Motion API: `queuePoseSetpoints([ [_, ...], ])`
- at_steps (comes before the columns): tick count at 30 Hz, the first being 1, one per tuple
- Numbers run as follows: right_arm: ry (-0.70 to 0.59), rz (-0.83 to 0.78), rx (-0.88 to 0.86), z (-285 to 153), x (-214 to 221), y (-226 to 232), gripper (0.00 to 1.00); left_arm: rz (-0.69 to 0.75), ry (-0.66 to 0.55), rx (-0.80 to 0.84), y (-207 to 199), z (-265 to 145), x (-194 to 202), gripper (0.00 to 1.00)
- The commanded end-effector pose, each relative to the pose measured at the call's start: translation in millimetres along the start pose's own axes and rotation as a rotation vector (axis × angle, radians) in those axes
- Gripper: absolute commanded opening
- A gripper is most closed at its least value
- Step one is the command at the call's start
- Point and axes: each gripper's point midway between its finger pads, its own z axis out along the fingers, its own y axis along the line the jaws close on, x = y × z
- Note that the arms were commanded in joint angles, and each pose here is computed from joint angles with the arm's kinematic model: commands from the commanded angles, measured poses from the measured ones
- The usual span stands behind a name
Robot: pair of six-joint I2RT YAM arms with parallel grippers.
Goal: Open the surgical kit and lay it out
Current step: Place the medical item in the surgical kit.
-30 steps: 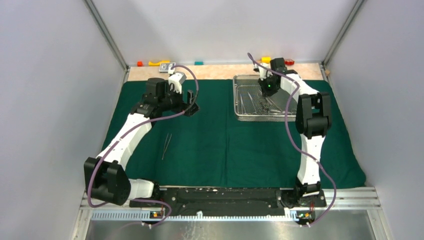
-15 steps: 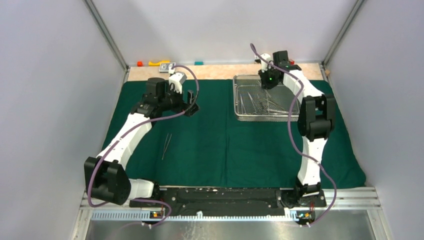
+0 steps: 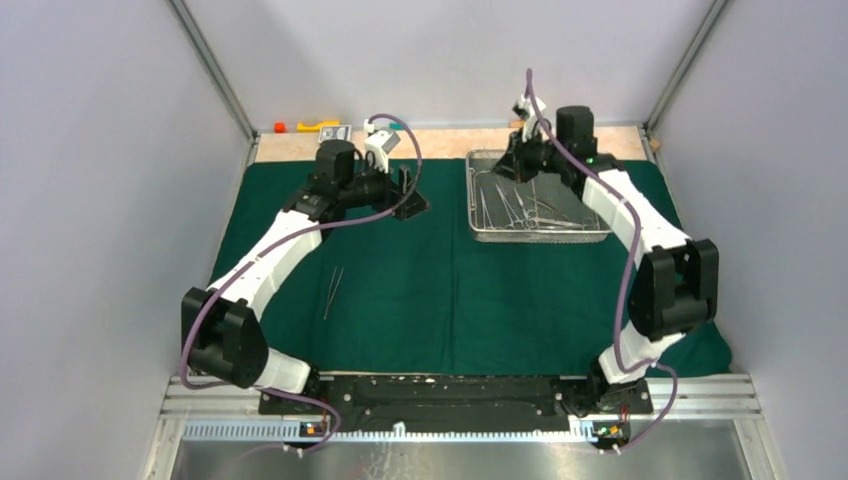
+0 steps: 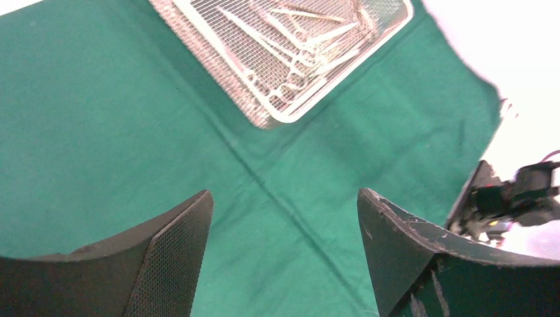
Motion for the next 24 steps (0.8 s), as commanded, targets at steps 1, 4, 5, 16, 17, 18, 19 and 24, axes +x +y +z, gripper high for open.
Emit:
queuePoseSetpoints([
  [1,-0.139,-0.034,-0.079,-2,-29,65,0.0,-0.072,-0.105,0.092,-36,12,-52,0.84],
  [4,-0.175,-0.052,-0.099,-7,-33,90,0.0,-0.13,-0.109,0.136,-49,23,-62,0.83],
  [5,-0.185,-0.054,-0.105,-9,-33,96,0.0,-0.139,-0.112,0.148,-53,25,-65,0.82],
  [16,-0.212,-0.092,-0.15,-15,-29,133,0.0,-0.167,-0.179,0.168,-54,40,-81,0.65],
  [17,-0.21,-0.093,-0.151,-14,-29,134,0.0,-0.17,-0.18,0.175,-55,42,-81,0.63],
  [18,-0.209,-0.094,-0.152,-13,-28,134,0.0,-0.175,-0.179,0.183,-55,43,-81,0.62],
  [19,-0.205,-0.095,-0.152,-12,-27,134,0.0,-0.181,-0.178,0.189,-55,44,-81,0.6],
  [24,-0.198,-0.095,-0.151,-9,-25,132,0.0,-0.19,-0.184,0.174,-51,48,-82,0.54],
])
